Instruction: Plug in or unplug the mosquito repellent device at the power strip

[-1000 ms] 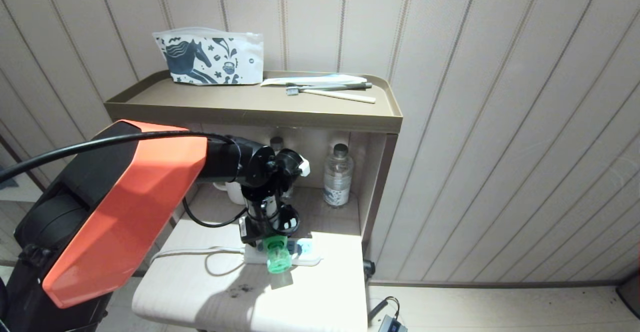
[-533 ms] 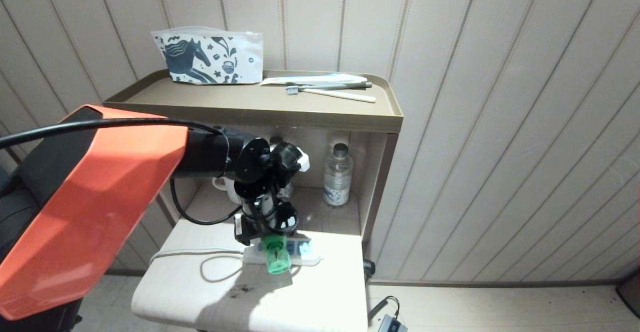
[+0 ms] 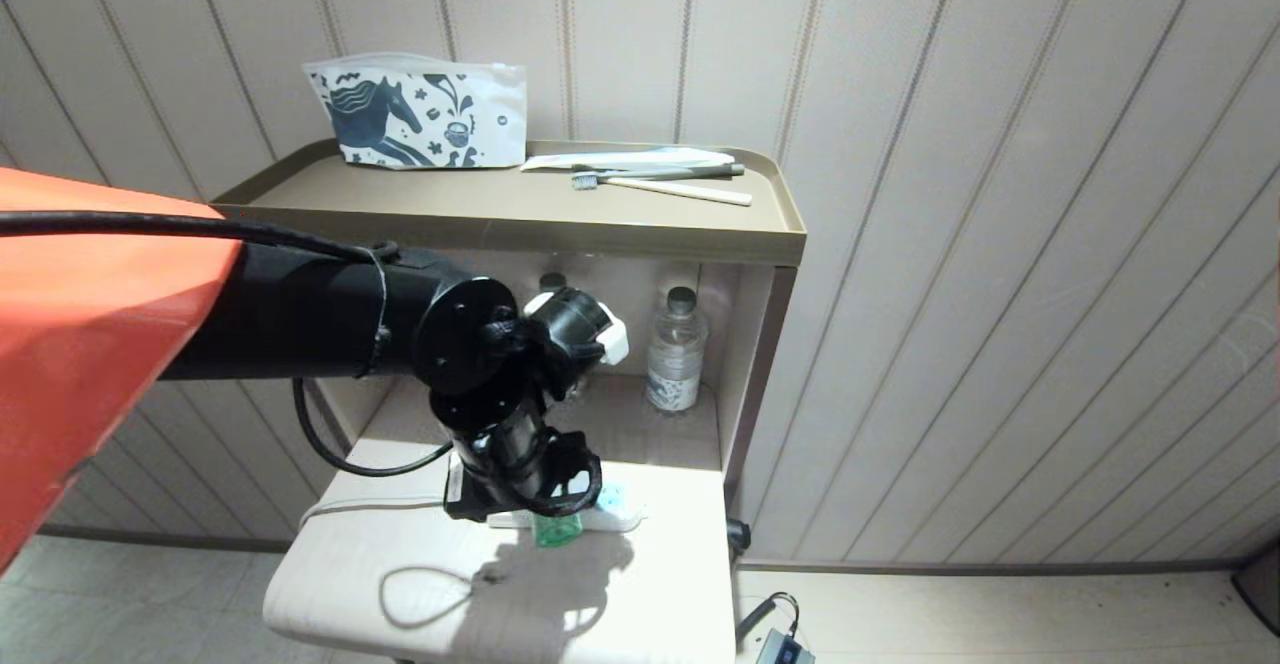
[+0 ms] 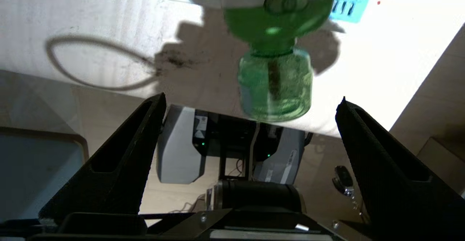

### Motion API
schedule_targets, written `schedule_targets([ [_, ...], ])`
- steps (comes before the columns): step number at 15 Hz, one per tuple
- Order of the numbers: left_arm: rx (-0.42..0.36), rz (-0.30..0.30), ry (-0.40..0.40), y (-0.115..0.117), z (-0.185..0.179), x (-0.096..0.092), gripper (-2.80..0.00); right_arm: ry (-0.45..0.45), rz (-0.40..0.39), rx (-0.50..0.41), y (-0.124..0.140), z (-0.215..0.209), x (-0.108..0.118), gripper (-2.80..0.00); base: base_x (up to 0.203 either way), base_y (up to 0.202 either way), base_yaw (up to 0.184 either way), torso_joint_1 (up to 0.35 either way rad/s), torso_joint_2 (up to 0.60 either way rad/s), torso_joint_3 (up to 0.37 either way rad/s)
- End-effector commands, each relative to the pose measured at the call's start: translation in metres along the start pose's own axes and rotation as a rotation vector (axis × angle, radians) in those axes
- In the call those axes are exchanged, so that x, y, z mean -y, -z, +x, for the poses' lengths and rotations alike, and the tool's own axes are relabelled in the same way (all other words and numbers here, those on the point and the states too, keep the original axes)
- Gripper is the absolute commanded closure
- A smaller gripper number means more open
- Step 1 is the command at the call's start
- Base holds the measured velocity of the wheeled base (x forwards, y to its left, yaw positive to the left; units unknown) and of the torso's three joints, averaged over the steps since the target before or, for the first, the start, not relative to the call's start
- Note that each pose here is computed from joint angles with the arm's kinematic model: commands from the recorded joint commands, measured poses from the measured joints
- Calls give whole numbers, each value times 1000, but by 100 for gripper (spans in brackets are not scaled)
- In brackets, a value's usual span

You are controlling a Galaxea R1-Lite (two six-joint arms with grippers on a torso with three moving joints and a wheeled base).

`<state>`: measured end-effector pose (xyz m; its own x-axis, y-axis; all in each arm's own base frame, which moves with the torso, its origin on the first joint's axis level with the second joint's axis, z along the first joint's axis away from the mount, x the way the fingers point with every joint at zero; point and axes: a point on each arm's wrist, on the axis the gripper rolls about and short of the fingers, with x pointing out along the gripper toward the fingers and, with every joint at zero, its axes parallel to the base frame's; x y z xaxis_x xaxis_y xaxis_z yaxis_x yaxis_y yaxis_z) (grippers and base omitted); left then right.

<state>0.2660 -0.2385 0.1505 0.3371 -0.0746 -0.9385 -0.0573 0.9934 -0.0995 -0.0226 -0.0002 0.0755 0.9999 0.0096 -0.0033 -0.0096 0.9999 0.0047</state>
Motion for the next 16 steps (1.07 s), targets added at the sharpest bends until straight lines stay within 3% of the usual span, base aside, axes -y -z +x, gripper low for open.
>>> schedule_targets([
  [1,13,-1,15,11,-19,-13,-280,-1,0,0,0,0,0,0,0,0,0,0,0,0],
  [4,6,23,16,39,-34,-35,-280,-1,0,0,0,0,0,0,0,0,0,0,0,0],
  [5,30,26,41,49,-49,-46,0,0,0,0,0,0,0,0,0,0,0,0,0,0],
  [8,182,43,136,75,-95,-87,0,0,0,0,0,0,0,0,0,0,0,0,0,0],
  [10,345,49,192,88,-120,-129,0,-1,0,0,0,0,0,0,0,0,0,0,0,0],
  [13,609,54,189,117,-136,-194,0,0,0,0,0,0,0,0,0,0,0,0,0,0],
  [16,821,39,170,166,-138,-232,0,0,0,0,0,0,0,0,0,0,0,0,0,0],
])
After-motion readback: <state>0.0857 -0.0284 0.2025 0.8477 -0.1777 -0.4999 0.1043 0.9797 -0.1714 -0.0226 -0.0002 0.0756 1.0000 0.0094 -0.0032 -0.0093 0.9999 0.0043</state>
